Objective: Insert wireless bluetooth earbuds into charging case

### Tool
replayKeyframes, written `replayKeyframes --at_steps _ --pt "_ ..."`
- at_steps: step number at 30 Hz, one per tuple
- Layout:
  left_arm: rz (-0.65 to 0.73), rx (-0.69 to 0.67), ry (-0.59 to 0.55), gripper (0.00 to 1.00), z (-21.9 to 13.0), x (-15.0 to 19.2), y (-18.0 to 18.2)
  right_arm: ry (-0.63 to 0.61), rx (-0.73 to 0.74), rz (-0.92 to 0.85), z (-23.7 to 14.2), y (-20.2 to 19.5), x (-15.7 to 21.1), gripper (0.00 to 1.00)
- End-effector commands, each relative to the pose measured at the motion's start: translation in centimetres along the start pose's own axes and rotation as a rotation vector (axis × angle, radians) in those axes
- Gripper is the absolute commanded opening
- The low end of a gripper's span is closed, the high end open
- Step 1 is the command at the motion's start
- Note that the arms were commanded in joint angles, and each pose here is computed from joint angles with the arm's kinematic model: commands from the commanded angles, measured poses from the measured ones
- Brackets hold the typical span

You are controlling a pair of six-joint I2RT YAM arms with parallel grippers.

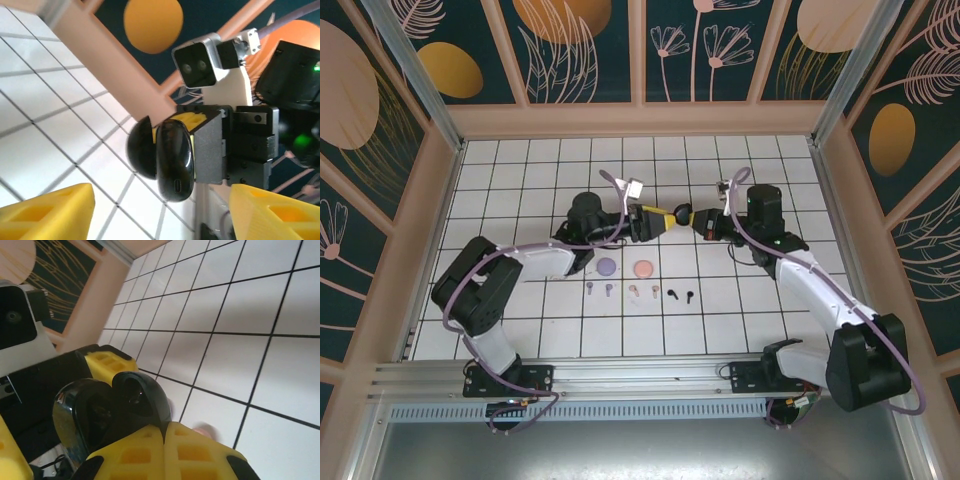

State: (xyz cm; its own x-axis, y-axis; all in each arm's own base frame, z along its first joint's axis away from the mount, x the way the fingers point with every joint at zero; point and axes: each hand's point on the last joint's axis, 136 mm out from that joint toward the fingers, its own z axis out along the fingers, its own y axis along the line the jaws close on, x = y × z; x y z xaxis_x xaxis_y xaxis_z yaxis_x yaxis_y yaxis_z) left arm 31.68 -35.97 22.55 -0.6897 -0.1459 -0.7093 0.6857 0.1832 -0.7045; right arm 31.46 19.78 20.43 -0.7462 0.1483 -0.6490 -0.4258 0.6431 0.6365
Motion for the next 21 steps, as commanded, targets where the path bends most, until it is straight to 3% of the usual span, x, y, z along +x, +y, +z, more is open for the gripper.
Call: replayKeyframes --at_steps 1,6,10,21 --pt "0.162 -0.078 0.029 0.77 -1.1 -2.7 -0.5 0.006 0.121 -0.088 -0.3 -1.3 -1.6 0.00" --pt "0.301 -0.167 0.258 0.81 -0.6 -3.0 0.3 0.052 0.191 -0.202 0.0 -1.7 -3.3 0.00" --pt "0.325 -0.186 0.412 0.80 -0.2 -2.5 1.4 0.093 0.223 -0.302 0.3 -1.7 -4.3 0.00" --pt "0.321 -0.099 0.613 0.66 -0.3 -1.4 1.0 0.252 0.174 -0.469 2.0 0.0 -3.1 0.00"
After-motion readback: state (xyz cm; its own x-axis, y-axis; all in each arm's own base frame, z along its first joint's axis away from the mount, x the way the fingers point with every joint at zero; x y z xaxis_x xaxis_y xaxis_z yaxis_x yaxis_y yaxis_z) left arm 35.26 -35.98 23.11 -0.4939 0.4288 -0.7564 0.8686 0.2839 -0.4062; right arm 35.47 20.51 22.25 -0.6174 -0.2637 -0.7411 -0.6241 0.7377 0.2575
